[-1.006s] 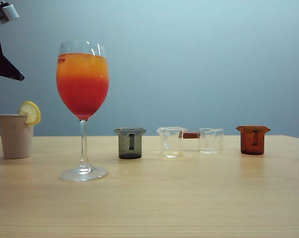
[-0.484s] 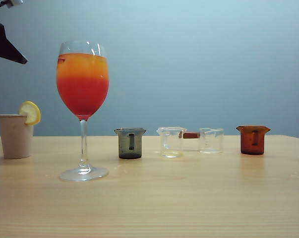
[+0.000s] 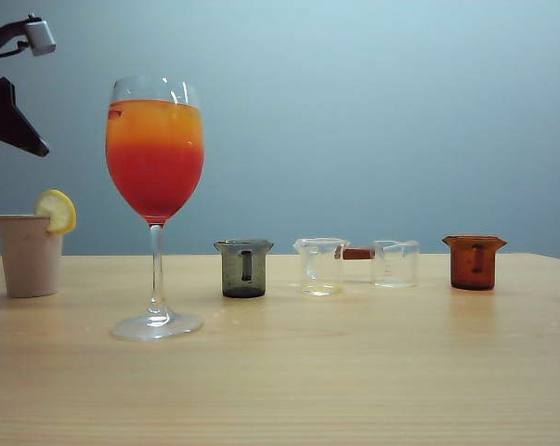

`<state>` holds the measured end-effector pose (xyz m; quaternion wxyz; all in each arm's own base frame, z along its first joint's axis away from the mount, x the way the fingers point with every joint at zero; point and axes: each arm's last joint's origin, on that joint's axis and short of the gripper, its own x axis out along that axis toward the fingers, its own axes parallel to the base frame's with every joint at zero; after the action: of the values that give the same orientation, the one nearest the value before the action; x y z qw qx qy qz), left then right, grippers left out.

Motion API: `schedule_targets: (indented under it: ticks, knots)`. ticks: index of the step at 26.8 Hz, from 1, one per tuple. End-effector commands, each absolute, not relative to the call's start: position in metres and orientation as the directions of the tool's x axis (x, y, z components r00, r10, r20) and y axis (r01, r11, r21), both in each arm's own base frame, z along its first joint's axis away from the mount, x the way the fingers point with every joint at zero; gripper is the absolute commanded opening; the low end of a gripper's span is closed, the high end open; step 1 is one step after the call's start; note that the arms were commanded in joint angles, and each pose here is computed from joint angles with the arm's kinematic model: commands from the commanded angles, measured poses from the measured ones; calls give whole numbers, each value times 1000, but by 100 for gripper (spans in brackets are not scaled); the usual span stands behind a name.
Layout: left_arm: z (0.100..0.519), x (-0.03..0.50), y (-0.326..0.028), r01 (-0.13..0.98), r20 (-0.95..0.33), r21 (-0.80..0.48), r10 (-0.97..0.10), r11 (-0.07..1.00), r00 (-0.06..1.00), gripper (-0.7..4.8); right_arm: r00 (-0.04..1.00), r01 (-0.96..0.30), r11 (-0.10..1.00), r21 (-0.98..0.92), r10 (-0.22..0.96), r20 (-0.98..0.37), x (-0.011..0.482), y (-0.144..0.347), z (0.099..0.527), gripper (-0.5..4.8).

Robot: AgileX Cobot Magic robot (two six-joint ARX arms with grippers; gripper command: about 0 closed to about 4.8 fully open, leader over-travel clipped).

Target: Pick up the lemon slice from the paper cup on the left and carefully insert it into the rim of the goblet.

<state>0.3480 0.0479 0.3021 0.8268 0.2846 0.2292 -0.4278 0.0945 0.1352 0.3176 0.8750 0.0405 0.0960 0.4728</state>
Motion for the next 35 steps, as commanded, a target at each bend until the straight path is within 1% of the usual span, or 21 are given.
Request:
schedule_targets:
  ticks: [1, 4, 14, 20, 23, 35]
  knots:
    - [298, 352, 43, 851, -626, 261, -591, 455, 508, 165, 532, -820, 548, 162, 836, -134, 94, 135, 319, -2]
    - [291, 355, 43, 859, -646, 236, -587, 454, 488, 165, 533, -820, 549, 162, 836, -135, 94, 135, 318, -2]
    - [281, 360, 44, 874, -666, 281, -576, 396, 475, 154, 537, -817, 553, 162, 833, -136, 95, 134, 318, -2]
    - [275, 367, 45, 869, -663, 296, -569, 397, 486, 158, 560, -801, 576, 163, 817, -135, 99, 131, 318, -2]
    - [273, 368, 45, 869, -664, 296, -569, 397, 486, 184, 564, -798, 580, 164, 814, -136, 100, 131, 318, -2]
    - [261, 374, 46, 878, -678, 265, -570, 400, 464, 183, 566, -797, 581, 163, 814, -135, 100, 131, 318, -2]
